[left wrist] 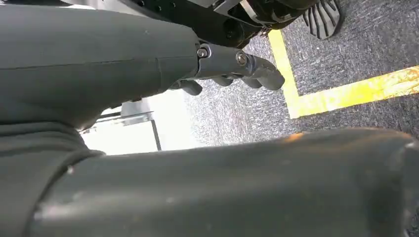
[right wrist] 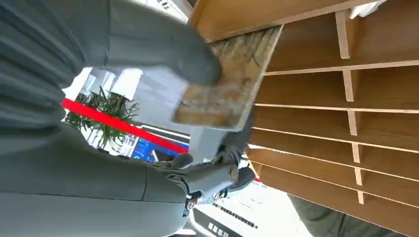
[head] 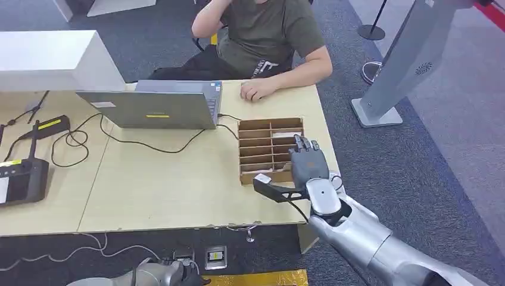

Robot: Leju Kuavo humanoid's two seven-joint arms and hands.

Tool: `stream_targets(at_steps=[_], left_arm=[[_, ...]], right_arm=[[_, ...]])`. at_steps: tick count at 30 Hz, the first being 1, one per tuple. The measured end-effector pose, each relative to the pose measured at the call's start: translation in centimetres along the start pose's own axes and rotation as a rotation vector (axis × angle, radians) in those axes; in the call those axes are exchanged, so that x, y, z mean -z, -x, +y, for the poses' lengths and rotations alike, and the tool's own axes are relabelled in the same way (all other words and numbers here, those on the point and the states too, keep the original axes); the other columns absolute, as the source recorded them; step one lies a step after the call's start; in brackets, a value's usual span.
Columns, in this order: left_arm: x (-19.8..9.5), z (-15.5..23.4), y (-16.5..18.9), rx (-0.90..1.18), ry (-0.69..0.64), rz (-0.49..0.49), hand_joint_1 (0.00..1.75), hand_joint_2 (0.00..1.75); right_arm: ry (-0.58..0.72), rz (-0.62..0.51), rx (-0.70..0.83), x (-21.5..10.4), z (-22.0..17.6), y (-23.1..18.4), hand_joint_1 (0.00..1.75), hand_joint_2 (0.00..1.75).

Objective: Pass the card to the sensor for recognition and then transmit it.

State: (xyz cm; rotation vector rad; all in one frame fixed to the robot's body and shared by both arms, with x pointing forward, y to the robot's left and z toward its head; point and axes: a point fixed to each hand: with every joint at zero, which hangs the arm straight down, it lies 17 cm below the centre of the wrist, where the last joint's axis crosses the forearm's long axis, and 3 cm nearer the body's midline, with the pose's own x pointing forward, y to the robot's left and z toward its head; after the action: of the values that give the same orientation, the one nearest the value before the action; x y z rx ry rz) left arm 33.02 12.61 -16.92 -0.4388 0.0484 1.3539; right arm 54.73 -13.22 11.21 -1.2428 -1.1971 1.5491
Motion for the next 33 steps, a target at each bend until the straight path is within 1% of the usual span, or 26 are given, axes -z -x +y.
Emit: stream_targets(at_steps=[7, 14, 18, 33], left_arm=[[0.0, 0.1, -0.1, -0.001, -0.002, -0.001, 0.00, 0.00], [0.0, 0.0, 0.0, -0.001, 0.001, 0.005, 0.00, 0.00], [0.0, 0.0, -0.2, -0.001, 0.000, 0.004, 0.00, 0.00], [-0.1, 0.1, -0.6, -0.004, -0.003, -0.002, 0.00, 0.00]], right_arm=[[-0.012, -0.031, 0.022, -0.4, -0.2, -1.2, 1.75, 1.75], [-0.014, -0.093, 0.052, -1.4, -0.7, -3.8, 1.75, 1.75], [-0.026, -0.120, 0.059, -1.9, -0.2, -4.8, 1.75, 1.75], [-0.027, -0.147, 0.093, -2.7, 0.5, -6.1, 1.75, 1.75]])
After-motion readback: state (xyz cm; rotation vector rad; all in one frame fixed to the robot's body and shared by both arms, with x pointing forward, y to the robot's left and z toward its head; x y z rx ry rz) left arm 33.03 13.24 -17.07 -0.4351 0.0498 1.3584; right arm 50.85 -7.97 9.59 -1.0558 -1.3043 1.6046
